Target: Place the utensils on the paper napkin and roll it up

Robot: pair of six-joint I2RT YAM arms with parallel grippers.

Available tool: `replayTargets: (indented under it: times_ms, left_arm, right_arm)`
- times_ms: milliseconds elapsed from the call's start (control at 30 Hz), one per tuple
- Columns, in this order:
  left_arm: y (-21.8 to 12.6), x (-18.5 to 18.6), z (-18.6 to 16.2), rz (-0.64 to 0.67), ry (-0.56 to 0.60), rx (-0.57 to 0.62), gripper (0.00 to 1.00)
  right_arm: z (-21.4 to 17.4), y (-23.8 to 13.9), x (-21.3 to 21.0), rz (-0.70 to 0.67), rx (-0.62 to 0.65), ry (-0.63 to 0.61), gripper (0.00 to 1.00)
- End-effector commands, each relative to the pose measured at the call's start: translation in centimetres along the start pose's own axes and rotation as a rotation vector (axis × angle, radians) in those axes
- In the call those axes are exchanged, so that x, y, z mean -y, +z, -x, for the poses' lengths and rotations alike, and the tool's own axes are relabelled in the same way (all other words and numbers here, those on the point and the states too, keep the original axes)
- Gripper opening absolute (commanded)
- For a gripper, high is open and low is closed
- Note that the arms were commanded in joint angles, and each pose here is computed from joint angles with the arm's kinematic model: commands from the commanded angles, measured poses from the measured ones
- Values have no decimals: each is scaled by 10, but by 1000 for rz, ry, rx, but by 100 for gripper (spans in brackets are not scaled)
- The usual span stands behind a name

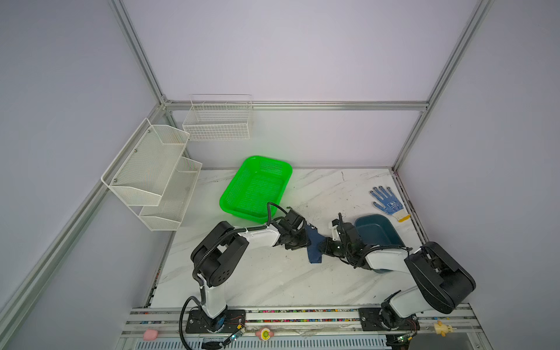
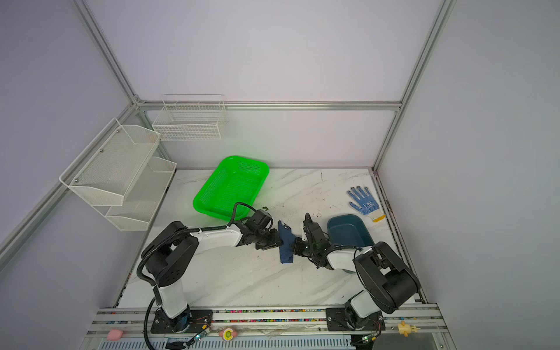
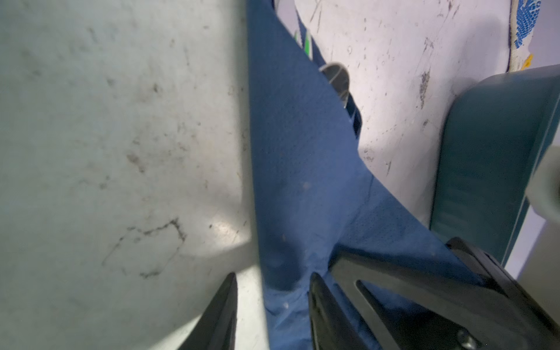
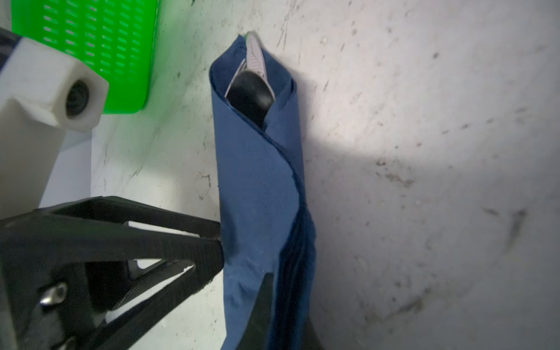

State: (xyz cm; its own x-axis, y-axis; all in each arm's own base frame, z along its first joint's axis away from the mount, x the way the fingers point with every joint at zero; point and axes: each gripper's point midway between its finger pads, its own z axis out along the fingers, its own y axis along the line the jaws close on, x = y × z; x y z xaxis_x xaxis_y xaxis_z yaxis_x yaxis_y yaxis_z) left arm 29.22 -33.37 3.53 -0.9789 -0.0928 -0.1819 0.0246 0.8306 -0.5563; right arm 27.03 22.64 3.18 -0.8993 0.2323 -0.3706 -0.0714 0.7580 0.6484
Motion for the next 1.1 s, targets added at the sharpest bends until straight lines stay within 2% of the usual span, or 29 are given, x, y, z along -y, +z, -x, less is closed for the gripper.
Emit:
replayTargets:
  times_ms: [0, 267, 567, 1067]
  left_arm:
    - [8, -12, -2, 87, 20, -22, 38]
    - [16, -13, -6, 122, 49, -52, 38]
    - [24, -19, -15, 150, 60, -81, 33]
    - [26, -8, -14, 124, 77, -83, 31]
  right_arm:
    - [3, -3, 5, -36, 9, 5, 11]
    - [2, -5, 9, -55, 8, 15, 15]
    - [-1, -2, 13, -52, -13, 40, 33]
    - [-17, 12, 16, 32, -83, 76, 39]
